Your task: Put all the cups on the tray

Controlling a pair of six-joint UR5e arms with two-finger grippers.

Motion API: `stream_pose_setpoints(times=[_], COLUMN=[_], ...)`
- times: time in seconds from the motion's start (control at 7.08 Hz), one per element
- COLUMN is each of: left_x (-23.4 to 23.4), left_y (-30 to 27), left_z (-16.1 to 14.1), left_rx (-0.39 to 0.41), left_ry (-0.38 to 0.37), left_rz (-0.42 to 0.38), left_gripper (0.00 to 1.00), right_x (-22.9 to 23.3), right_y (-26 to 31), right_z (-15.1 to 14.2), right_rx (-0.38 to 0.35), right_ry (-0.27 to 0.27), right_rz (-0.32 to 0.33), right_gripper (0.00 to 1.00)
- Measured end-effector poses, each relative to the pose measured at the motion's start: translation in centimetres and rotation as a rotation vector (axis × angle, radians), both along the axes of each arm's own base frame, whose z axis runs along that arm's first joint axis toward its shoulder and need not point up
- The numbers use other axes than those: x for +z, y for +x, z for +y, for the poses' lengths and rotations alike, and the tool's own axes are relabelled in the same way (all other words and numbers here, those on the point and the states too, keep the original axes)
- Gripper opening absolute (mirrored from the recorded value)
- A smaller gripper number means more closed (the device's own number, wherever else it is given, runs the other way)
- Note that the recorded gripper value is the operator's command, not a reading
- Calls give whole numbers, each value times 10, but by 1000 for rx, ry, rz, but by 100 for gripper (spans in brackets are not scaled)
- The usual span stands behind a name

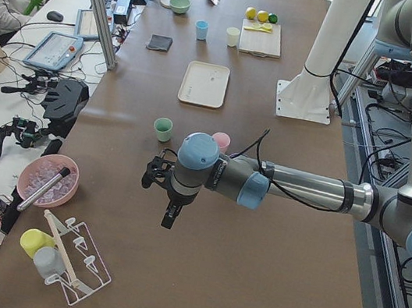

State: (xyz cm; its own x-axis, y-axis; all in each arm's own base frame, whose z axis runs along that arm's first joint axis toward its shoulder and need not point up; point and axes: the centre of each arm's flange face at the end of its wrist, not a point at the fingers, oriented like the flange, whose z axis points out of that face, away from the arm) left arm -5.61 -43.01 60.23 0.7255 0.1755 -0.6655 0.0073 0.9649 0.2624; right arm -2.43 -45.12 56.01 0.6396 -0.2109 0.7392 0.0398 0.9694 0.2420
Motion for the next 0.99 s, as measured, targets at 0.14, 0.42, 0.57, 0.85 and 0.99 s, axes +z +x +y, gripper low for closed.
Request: stream_pose_setpoints(times=[0.14,0.42,0.57,0.85,0.99], left_x=[0,0,2,4,4], left_y=[0,2,3,4,5], left_z=[0,-1,-1,0,0], left_rx=[2,7,10,14,15], left_ry=[3,4,3,0,1], left_rz=[-1,-1,2,6,7], left_gripper=[98,98,98,98,97], right_x=[0,0,0,0,-1], right_y=[0,0,0,0,-1], right_z=[0,0,0,-1,-2], right_rx=[0,-1,-2,0,4], right_ry=[0,-1,-1,-2,-7], right_rz=[0,-3,-4,-2,-4], right_gripper=[100,100,100,100,100])
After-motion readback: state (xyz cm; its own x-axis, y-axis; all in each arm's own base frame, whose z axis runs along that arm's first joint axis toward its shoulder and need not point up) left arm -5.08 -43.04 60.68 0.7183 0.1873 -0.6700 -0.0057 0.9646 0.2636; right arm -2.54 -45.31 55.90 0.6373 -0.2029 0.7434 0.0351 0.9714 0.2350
